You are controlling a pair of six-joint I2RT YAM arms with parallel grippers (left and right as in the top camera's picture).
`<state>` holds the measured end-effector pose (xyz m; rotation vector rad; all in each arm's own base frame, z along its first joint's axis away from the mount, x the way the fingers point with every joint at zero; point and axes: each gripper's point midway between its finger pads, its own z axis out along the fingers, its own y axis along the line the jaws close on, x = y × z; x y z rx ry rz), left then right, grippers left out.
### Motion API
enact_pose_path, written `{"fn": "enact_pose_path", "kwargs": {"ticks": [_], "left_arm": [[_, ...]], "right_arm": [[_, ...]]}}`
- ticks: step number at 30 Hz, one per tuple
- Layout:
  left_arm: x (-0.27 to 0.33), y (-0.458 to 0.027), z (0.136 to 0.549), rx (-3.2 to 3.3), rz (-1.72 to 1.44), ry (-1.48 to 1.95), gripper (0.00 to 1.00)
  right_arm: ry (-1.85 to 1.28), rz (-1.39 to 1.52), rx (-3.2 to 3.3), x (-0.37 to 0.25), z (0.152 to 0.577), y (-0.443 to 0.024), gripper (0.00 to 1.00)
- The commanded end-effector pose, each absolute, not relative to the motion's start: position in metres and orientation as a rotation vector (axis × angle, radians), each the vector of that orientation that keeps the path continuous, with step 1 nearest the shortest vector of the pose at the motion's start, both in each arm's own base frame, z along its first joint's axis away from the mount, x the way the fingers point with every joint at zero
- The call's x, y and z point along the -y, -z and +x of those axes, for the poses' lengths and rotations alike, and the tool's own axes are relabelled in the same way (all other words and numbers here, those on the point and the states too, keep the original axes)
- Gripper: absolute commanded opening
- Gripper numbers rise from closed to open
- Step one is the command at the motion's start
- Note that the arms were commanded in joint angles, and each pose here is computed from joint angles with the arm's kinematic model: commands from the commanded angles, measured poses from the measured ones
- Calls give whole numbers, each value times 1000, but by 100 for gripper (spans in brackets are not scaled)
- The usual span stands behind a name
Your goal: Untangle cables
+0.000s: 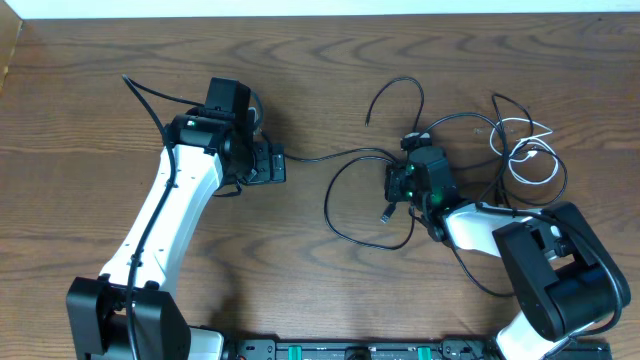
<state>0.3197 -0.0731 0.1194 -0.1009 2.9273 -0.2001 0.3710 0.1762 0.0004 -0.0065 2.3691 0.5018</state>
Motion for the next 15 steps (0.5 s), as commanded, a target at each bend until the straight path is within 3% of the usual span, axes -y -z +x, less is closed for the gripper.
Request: {"fn": "enact_pose_path", "kwargs": {"ticks": [1,7,10,12,13,14,15], "left_arm": [[71,-116,318,-2938,-111,188,97],[71,-116,318,-2938,-111,188,97],[71,-116,318,-2938,-111,188,97],[71,-116,318,-2938,-111,188,97],[71,-116,318,-2938,-111,188,97],[71,-116,318,-2938,-111,188,97],[71,-116,318,-2938,-111,188,97]], "right_arm": [[-473,27,-2426,-165,362,14,7],[-575,-15,-2382,-178,361,-13,10],[-623,-35,-2352,-183,359,-32,17],[-625,-36,-2343,-183,359,-39,27],[-625,-36,-2341,-183,358,-41,38],[-626,-37,-2339,-183,358,-42,80],[-622,-34,-2340,-182,358,-42,99]]}}
